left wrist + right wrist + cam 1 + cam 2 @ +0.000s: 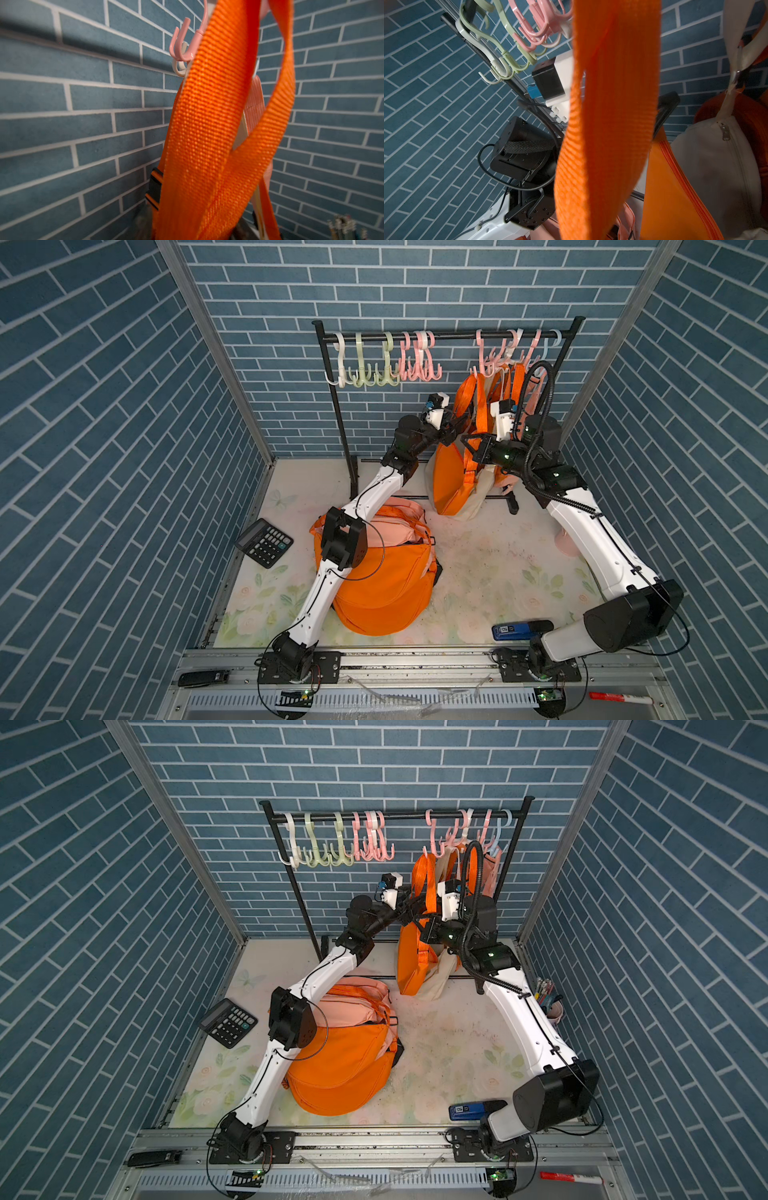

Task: Take the bag off the hook
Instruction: Pick up the bag from the hook.

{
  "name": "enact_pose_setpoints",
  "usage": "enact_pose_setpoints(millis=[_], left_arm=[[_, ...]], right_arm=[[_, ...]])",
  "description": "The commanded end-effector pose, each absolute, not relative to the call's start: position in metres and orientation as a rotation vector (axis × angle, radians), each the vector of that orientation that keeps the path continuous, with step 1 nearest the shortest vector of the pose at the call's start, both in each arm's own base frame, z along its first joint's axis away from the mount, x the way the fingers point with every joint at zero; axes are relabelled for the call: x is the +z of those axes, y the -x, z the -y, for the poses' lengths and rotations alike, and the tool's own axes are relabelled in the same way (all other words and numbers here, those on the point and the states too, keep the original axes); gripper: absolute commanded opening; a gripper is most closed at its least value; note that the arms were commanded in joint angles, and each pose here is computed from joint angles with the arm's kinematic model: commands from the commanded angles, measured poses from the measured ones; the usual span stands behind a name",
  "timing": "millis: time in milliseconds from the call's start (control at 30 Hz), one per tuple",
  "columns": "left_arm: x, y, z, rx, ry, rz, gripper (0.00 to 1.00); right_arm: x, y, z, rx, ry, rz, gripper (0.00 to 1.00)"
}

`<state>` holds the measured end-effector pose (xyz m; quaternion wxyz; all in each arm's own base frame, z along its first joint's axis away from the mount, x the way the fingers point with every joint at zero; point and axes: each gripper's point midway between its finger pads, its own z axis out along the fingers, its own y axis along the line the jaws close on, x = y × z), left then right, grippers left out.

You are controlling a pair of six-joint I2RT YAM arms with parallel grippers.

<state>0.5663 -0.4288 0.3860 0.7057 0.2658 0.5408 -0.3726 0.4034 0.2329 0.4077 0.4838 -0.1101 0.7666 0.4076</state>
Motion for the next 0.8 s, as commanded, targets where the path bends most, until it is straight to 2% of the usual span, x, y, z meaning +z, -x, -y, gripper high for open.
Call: enact_pose_setpoints(millis=[0, 100, 233, 467, 767], left_arm=[[0.424, -0.554, 0.424, -0.821, -0.570, -1.104, 0.32], [0.430, -0.550, 0.423, -0.816, -0.578, -1.102, 0.11], [0.439, -0.546, 0.420, -0.816, -0.583, -1.098, 0.01], [0.449, -0.538, 0.418, -0.826, -0.589, -1.095, 0.00], [0.473, -0.523, 0.408, -0.823, -0.589, -1.095, 0.00]], right_arm=[[0.411, -0.393, -0.238, 1.049, 0.299, -1.861, 0.00], [0.408, -0.394, -0.234, 1.022, 0.290, -1.869, 0.00], [0.410, -0.394, -0.228, 1.009, 0.272, -1.867, 0.00], [0.426, -0.395, -0.214, 0.970, 0.247, -1.846, 0.00], [0.459, -0.424, -0.199, 0.931, 0.233, -1.799, 0.00]])
